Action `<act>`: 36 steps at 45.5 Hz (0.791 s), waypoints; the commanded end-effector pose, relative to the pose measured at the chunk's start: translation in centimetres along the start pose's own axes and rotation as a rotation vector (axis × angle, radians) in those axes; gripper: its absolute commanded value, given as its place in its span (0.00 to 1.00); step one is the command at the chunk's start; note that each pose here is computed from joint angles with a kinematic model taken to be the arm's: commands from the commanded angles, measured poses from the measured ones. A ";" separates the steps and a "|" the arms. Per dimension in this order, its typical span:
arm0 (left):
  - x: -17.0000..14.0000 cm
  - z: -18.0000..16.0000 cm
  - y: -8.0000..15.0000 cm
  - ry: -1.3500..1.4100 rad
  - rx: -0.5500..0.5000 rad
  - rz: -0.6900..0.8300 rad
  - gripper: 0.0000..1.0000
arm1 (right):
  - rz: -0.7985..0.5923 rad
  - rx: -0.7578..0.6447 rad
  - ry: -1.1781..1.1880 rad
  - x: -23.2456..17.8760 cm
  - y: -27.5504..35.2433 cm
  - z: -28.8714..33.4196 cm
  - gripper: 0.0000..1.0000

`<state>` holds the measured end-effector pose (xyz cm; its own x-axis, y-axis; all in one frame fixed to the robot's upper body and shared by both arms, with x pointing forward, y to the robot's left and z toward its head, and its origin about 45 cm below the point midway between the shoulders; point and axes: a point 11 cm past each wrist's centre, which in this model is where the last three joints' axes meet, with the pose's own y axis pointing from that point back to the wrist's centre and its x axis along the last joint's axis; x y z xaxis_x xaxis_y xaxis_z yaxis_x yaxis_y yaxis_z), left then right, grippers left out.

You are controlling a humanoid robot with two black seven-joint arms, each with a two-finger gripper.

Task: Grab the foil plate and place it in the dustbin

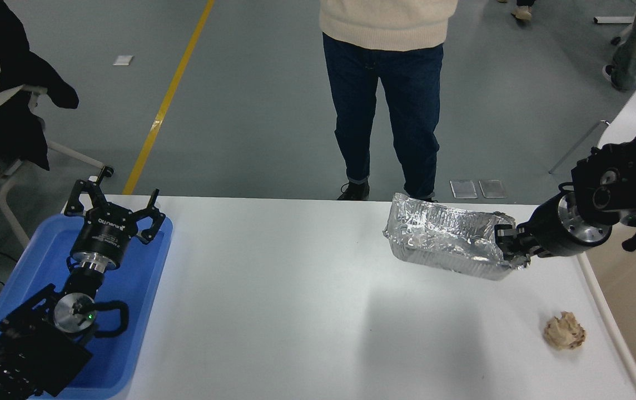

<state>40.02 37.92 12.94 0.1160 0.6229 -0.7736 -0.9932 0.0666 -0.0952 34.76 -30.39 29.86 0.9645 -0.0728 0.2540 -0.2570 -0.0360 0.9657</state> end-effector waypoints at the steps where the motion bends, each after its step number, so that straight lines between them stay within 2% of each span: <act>1: 0.0 0.0 0.0 -0.001 0.000 0.000 1.00 | -0.007 0.010 0.042 1.6 6.9 -1.2 0.00; 10: 0.0 0.0 0.0 -0.001 0.000 0.000 1.00 | 0.011 -0.016 0.044 2.3 10.5 -0.8 0.00; 25: 0.0 0.0 0.0 0.001 0.001 0.000 1.00 | 0.028 0.020 -0.029 2.3 11.0 0.4 0.00; 36: 0.0 0.0 0.0 0.001 0.001 0.000 1.00 | 0.046 -0.016 -0.284 0.5 10.7 9.6 0.00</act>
<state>40.01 37.91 12.92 0.1159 0.6230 -0.7736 -0.9932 0.0670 -0.0948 33.76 -33.80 40.42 0.9470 -0.1622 0.2771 -0.2858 -0.0322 0.9578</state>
